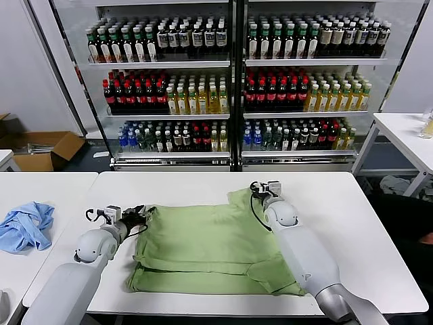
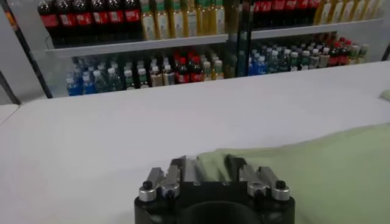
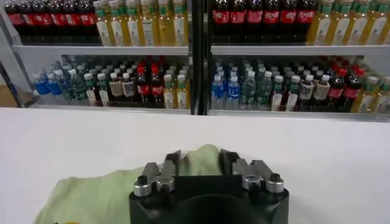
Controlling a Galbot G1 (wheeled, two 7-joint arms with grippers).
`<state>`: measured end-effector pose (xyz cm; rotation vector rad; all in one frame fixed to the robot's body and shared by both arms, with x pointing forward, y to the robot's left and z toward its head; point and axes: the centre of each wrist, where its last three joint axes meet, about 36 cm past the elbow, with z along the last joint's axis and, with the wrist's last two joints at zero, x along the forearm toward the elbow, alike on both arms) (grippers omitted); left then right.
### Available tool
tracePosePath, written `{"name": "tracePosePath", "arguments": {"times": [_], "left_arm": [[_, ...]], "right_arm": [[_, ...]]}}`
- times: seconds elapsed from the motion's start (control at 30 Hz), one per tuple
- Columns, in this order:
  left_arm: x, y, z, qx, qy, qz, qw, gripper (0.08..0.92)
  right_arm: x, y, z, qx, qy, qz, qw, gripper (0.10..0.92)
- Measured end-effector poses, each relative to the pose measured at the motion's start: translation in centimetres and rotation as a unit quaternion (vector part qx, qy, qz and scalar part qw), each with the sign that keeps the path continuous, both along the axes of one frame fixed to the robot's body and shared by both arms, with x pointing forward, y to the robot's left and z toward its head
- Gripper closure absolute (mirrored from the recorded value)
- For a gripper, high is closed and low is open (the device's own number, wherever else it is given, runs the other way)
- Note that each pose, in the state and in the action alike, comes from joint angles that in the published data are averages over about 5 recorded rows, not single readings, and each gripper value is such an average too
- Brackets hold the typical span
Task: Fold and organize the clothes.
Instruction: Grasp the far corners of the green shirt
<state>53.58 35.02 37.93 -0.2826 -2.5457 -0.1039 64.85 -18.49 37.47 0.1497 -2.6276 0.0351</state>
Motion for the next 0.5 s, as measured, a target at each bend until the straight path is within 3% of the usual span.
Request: {"name": "tracePosePath", "arguments": {"times": [0.23,0.33,0.5], "left_arm": [[-0.2,-0.2,-0.4,-0.005,-0.003,-0.003,1.000,0.804],[-0.3,-0.2,-0.5,-0.009,-0.007,-0.002,1.000,0.880],[-0.6,0.0,-0.3,-0.017,-0.019,0.004,1.000,0.913]], "right_arm": [[0.0,-0.2,0.1,0.006,-0.006,0.000,1.000,0.910],[-0.1,-0.4,0.4,0.009,-0.010,0.000,1.000,0.916],[-1.1,-0.9,1.5,0.019,-0.022,0.005,1.000,0.916]]}}
